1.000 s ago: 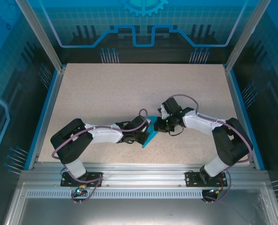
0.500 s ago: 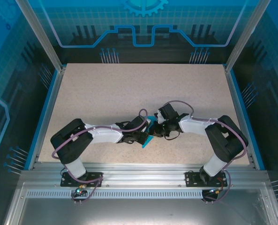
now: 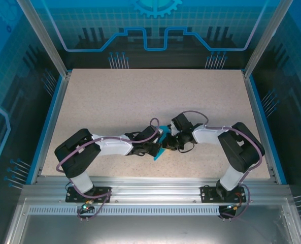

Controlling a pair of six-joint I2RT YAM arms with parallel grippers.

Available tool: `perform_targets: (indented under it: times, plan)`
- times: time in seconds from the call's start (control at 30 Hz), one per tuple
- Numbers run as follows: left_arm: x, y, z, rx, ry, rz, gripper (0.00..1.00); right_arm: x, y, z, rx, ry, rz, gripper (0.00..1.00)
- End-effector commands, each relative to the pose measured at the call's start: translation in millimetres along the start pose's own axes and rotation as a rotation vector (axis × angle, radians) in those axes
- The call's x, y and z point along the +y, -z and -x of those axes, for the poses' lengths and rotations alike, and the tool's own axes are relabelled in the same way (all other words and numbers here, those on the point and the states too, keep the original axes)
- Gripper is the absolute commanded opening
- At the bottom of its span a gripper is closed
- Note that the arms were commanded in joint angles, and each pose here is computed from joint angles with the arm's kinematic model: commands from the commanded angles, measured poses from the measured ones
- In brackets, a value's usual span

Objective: Fold a paper plane with a square sheet of paper (pick it up from the middle)
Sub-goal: Third fold the triangle at the center of the table.

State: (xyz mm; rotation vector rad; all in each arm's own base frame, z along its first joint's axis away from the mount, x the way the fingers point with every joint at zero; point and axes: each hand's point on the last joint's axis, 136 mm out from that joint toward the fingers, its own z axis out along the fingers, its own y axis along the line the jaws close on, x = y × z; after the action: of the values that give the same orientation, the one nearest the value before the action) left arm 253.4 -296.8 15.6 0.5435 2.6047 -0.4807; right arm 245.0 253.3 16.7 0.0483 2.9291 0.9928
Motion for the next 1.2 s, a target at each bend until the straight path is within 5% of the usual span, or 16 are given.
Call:
perform_targets:
  times: [0.0, 0.47, 0.8, 1.17]
  plan:
    - [6.7, -1.5, -14.4, 0.041, 0.019, 0.004, 0.06, 4.8, 21.0, 11.3, -0.047, 0.01, 0.048, 0.08]
    - [6.8, -3.0, -16.0, 0.049, 0.023, 0.004, 0.06, -42.2, -3.2, 14.1, -0.006, -0.072, -0.035, 0.07]
    - [7.2, -1.2, -15.5, 0.045, 0.025, 0.006, 0.06, 7.5, 27.3, 17.0, -0.037, 0.021, 0.103, 0.08]
    - [3.5, 2.5, -11.4, 0.031, 0.033, -0.009, 0.08, -39.9, -5.8, 9.1, 0.024, -0.047, -0.056, 0.07]
